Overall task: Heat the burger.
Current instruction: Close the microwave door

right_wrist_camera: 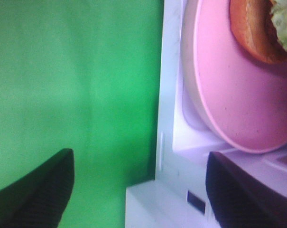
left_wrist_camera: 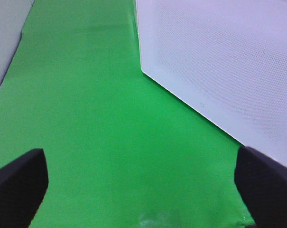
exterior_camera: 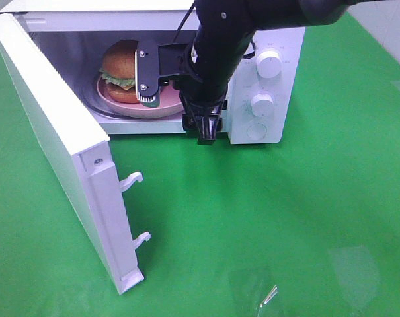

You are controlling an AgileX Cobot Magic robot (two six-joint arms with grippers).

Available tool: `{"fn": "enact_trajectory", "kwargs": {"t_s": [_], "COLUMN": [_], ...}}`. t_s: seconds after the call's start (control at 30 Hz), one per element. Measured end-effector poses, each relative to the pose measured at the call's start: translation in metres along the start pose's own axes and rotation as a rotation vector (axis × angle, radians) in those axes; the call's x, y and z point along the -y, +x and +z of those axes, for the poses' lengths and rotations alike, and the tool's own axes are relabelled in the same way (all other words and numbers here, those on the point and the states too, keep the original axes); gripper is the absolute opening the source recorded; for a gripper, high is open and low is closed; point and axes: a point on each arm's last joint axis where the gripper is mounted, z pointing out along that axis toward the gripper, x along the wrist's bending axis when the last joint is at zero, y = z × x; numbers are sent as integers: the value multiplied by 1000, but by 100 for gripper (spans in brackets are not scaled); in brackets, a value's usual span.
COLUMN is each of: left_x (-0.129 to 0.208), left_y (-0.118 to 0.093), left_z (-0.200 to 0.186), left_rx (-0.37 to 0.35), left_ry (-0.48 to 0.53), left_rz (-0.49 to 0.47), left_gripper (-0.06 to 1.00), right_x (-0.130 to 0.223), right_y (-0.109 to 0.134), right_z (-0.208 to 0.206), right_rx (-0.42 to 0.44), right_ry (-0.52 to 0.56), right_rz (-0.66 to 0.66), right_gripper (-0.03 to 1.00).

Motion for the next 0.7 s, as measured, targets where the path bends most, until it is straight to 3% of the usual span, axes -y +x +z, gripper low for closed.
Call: {"fn": "enact_trajectory", "kwargs": {"t_s": [0.4, 0.7], "left_x": [0, 0], "left_y": [0, 0], "left_z": [0, 0], "left_rx": [0, 0], "left_ry": [0, 0], "left_rz": [0, 0], "left_gripper": [99, 99], "right_x": [29, 52], "right_y": [37, 61], "right_z": [-49, -89], "right_rx": [16, 38], "right_ry": [-24, -50], "right_rz": [-6, 253], "right_gripper": [76, 76]}}
